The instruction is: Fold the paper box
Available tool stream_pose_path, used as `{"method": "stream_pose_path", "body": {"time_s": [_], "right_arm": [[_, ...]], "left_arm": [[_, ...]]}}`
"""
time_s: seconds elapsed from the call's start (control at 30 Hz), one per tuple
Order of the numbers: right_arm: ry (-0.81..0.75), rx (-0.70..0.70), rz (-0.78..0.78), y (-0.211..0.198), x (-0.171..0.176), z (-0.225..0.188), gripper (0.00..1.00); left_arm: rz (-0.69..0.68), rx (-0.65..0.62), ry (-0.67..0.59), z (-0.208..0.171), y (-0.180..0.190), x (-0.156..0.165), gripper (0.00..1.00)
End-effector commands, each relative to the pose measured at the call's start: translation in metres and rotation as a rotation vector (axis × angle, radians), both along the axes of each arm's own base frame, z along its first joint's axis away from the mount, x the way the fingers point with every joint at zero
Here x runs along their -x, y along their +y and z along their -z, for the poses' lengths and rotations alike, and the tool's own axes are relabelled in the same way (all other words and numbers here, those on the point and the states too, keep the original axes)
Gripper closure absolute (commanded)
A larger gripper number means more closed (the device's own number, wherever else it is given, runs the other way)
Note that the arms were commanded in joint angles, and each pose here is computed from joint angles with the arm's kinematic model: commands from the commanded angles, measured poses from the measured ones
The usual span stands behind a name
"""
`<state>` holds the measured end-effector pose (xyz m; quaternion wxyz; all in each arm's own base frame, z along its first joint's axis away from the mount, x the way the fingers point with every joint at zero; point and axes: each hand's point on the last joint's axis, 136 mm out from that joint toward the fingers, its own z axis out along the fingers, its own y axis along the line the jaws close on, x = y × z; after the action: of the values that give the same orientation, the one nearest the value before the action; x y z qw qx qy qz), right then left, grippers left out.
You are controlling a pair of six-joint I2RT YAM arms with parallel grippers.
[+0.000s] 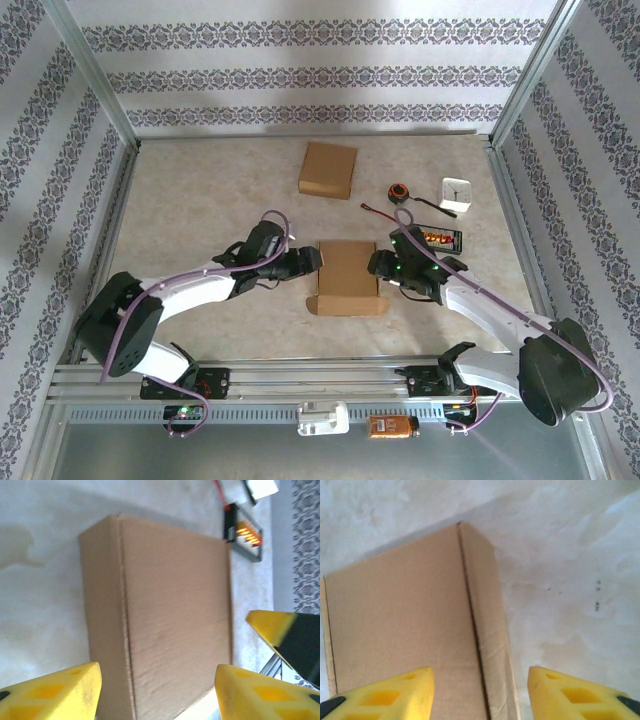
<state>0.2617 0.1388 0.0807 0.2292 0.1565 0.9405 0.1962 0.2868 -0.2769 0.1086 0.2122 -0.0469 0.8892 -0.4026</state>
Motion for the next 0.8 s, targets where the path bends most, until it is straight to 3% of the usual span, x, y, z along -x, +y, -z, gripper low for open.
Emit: {"method": "stream_pose_path", "body": {"time_s": [0.0, 0.13, 0.27, 0.37, 0.47, 0.57, 0.77], "right_arm": [[0.041, -0.048, -0.053, 0.005, 0.002, 0.003, 0.51], [0.074, -0.078, -0.077, 0.015, 0.001, 0.013, 0.58], [0.114, -0.077, -0.053, 0.016, 0.000, 0.027, 0.71], [0.125, -0.085, -0.055, 0.019, -0.001, 0.029, 0.75], [0.117, -0.075, -0.068, 0.019, -0.003, 0.032, 0.88], [0.123, -0.060, -0.080, 0.016, -0.003, 0.038, 0.98], [0.140, -0.066, -0.093, 0.010, -0.003, 0.046, 0.96]], "left_arm": [[-0.007, -0.053, -0.059, -0.003, 0.012, -0.009, 0.38], [0.007, -0.034, 0.023, 0.016, 0.006, -0.006, 0.38], [0.071, 0.089, 0.065, 0.017, -0.018, -0.005, 0.39], [0.067, 0.146, 0.071, 0.016, -0.024, -0.006, 0.39], [0.053, 0.143, 0.064, 0.016, -0.022, -0.008, 0.38], [0.031, 0.137, 0.031, 0.008, -0.017, -0.013, 0.31], [-0.078, 0.030, -0.042, -0.001, 0.014, -0.026, 0.18]]}}
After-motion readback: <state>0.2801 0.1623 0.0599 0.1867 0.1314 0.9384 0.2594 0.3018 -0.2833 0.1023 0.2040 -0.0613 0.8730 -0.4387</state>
